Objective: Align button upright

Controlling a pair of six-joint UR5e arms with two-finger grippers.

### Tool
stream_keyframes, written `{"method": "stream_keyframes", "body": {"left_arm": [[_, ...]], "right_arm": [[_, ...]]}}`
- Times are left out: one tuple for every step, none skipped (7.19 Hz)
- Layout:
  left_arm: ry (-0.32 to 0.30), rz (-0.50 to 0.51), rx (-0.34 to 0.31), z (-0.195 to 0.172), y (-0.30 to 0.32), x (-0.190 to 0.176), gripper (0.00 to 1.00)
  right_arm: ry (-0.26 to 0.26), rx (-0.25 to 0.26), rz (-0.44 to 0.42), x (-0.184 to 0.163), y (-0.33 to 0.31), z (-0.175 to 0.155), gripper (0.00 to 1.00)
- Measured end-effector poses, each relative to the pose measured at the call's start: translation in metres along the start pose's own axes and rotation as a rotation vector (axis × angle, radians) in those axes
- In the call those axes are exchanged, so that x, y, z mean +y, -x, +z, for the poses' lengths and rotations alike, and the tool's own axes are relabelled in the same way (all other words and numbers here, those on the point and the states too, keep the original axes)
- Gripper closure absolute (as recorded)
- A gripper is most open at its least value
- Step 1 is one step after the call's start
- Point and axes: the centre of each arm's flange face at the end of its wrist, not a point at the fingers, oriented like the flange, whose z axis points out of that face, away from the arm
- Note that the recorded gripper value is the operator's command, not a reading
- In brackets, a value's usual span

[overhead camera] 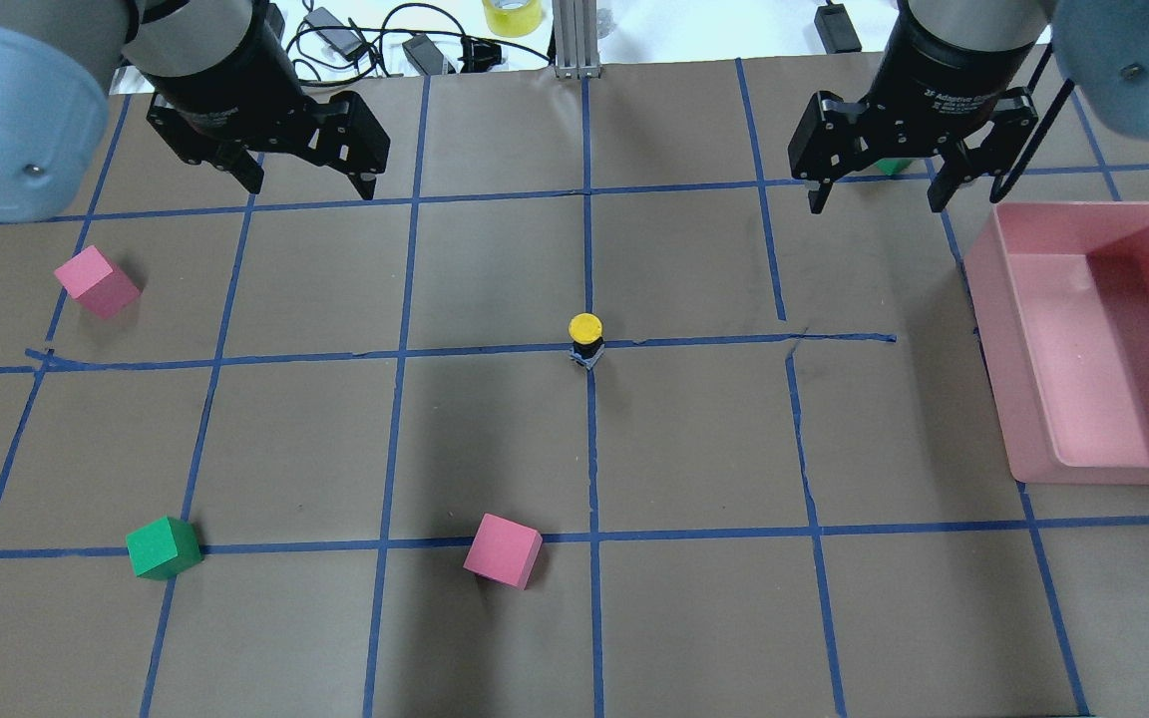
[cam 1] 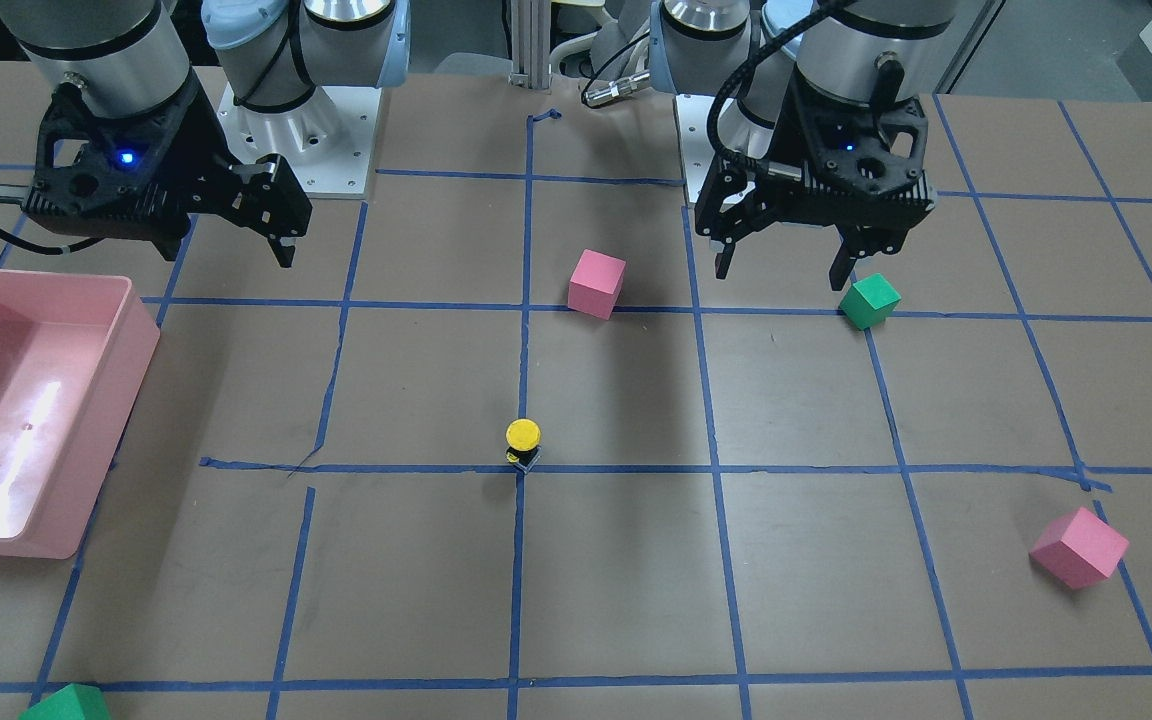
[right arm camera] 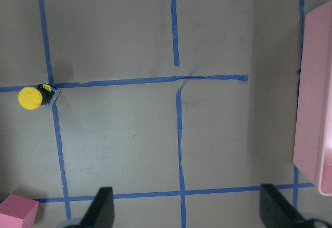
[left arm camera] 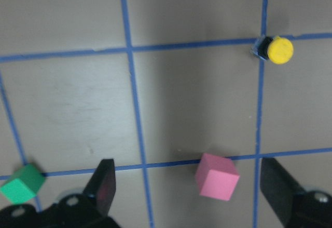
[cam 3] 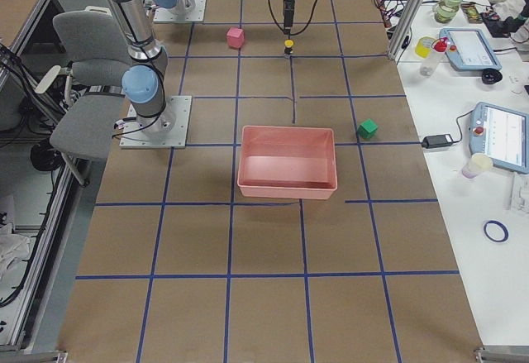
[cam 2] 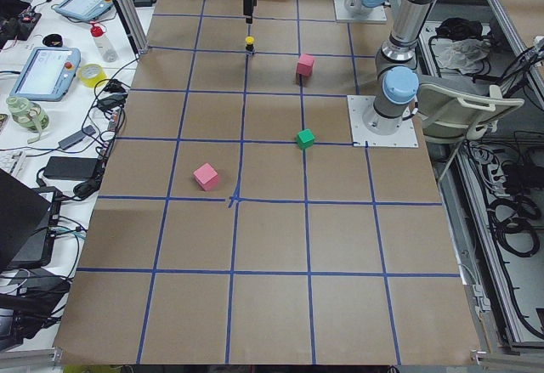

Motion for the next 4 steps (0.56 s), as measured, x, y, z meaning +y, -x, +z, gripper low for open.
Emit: {"method": "stream_keyframes", "body": {"left_arm": [[-0.006, -0.005, 0.000, -0.002, 0.000, 0.006, 0.00], [-0.005, -0.008, 0.000, -0.003, 0.000, 0.012, 0.00], [-0.005, -0.012, 0.000, -0.004, 0.000, 0.016, 0.00], [-0.005, -0.015, 0.000, -0.006, 0.000, 0.020, 0.00]], "right_arm": [[0.000, 0.000, 0.000, 0.000, 0.000, 0.000, 0.00], [0.000, 0.000, 0.000, 0.000, 0.000, 0.000, 0.00], [0.000, 0.000, 0.000, 0.000, 0.000, 0.000, 0.00], [0.000, 0.000, 0.000, 0.000, 0.000, 0.000, 0.00]]}}
